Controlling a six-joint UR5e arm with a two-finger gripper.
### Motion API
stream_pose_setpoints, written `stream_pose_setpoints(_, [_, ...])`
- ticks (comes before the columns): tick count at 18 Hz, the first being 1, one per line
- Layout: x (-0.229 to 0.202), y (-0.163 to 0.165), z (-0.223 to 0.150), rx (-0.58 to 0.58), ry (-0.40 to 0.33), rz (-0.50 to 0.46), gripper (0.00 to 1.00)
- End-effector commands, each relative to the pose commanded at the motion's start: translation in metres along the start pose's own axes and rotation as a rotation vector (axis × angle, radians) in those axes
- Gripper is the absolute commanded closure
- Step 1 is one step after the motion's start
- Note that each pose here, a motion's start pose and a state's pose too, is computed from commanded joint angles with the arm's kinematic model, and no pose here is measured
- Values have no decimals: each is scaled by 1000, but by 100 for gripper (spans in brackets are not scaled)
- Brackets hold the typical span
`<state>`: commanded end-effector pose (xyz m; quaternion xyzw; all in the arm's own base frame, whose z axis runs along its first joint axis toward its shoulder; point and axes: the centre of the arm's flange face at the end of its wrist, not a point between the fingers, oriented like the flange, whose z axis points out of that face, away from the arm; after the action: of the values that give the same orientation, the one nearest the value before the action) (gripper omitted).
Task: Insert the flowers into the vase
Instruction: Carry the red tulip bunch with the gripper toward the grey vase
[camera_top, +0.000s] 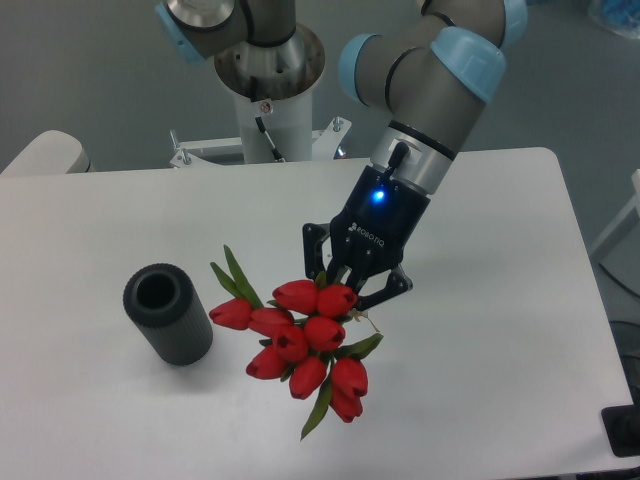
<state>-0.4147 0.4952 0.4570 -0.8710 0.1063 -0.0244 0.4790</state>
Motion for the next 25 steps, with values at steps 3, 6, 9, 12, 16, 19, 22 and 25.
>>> stream_pose_setpoints(3, [4, -8, -1, 4, -2, -7, 82])
stream_pose_setpoints(6, [8, -15, -5, 10, -6, -21, 82])
stream_pose_setpoints(9, [9, -18, -6, 16, -7, -38, 82])
stream_pose_setpoints(12, [19, -30, -8, 48, 15, -32, 82])
stream_pose_setpoints(16, [28, -41, -13, 167, 98, -63, 83])
stream_pose_setpoints(19, [35, -49, -13, 254, 167, -68, 83])
stream_pose_setpoints(22, [46, -55, -21, 347, 235, -81, 83])
stream_pose_setpoints(25, [63, -50, -30, 418, 288, -98, 83])
